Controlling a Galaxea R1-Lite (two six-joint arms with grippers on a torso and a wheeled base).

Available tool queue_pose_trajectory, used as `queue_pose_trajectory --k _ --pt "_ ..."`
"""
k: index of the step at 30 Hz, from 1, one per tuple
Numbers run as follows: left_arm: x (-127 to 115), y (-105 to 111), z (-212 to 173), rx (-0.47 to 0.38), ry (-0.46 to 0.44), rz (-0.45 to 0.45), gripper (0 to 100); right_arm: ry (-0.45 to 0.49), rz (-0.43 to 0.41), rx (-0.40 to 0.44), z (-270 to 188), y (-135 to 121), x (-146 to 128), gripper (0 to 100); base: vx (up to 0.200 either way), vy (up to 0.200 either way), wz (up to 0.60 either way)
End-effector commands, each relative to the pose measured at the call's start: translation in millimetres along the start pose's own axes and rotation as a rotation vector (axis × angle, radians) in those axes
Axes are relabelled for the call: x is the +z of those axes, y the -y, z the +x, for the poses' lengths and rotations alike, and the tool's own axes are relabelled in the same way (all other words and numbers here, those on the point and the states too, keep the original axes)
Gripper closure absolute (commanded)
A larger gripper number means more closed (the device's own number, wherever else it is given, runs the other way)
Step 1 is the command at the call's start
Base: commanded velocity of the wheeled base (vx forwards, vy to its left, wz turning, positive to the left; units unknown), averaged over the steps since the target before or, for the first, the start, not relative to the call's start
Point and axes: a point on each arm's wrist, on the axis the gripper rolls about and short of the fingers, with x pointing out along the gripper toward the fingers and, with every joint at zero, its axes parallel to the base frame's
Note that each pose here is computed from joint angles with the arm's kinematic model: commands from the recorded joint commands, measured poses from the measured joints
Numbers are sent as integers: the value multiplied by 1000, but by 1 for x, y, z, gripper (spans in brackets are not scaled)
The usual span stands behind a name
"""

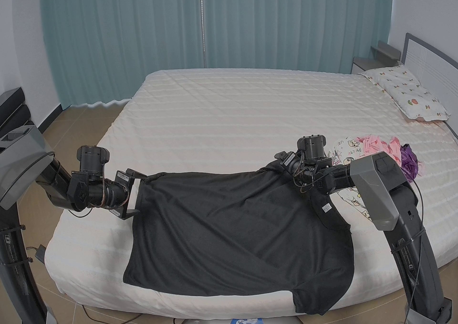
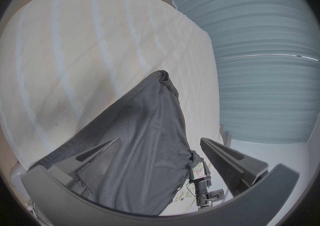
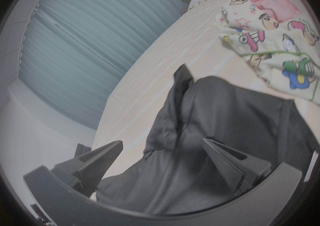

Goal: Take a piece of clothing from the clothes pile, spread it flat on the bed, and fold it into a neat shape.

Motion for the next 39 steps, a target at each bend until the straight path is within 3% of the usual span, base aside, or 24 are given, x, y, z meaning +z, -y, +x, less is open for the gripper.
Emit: queue_pose_trajectory --k 1,15,22,23,25,29,35,37,39 --pt "0 0 0 1 1 -1 0 0 4 3 2 3 -1 0 0 0 0" --pt "0 0 0 1 1 -2 0 22 32 50 10 9 -6 0 0 0 0" --pt "0 -2 0 5 0 -4 0 73 36 190 7 -4 2 0 0 0 0" --pt "-1 -3 -1 6 0 -3 0 92 34 255 6 -9 5 0 0 0 0" --pt "-1 -2 -1 5 0 -2 0 127 33 308 1 -17 13 0 0 0 0" --pt "-1 -3 -1 6 0 -3 0 193 36 375 -13 -33 36 0 0 0 0" --pt "-1 -3 -1 6 -2 -3 0 223 44 338 -20 -33 55 0 0 0 0" --pt "-2 -3 -2 6 -2 -3 0 216 49 241 -22 -23 58 0 0 0 0" --pt "-3 -6 -3 15 -6 -3 0 203 45 200 -28 -20 57 0 0 0 0"
